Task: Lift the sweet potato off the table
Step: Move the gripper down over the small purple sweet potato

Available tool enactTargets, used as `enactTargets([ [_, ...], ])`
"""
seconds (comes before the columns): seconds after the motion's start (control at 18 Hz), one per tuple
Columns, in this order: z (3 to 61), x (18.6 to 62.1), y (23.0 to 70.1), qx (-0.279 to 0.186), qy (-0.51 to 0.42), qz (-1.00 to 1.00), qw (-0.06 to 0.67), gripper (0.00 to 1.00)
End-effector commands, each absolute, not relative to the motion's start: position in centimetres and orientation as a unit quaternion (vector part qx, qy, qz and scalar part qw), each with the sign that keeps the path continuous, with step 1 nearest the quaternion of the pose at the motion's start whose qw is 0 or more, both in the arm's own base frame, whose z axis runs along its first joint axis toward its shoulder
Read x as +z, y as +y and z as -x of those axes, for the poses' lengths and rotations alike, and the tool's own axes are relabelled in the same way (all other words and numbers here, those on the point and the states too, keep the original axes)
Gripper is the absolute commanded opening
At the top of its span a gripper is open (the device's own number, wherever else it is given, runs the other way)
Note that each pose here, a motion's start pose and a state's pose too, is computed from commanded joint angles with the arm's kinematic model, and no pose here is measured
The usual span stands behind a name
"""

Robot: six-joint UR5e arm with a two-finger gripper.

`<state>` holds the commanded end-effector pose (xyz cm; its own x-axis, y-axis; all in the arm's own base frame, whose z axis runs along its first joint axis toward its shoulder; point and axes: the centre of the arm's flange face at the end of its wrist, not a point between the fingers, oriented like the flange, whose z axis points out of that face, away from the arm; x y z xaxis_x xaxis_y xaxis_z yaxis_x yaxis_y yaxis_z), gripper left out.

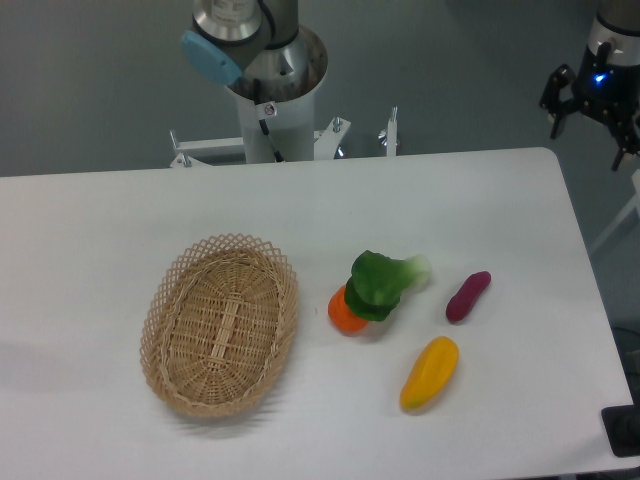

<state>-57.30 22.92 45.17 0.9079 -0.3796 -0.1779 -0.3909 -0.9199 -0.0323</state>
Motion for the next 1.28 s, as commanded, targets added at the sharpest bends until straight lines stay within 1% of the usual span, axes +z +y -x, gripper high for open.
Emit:
enactTargets([
  [0.28,56.9,43.7,22.9,0.073,0.198,0.977,0.033,1.00],
  [0.67,55.3,40.3,23.3,0.038,0.196,0.979,0.032,1.00],
  [0.78,54.7,38.7,23.5,0.023,0.179,0.983,0.035,1.00],
  [0.89,54.4,37.2,24.0,0.025,0.162,0.986,0.036,1.00],
  [1.06,53.6,33.9,25.1,0.033,0.153,0.987,0.039,1.00],
  [1.22,52.7,31.1,27.9,0.055,0.112,0.991,0.046,1.00],
  [1.28,52.4,29.7,30.0,0.064,0.086,0.993,0.052,1.00],
])
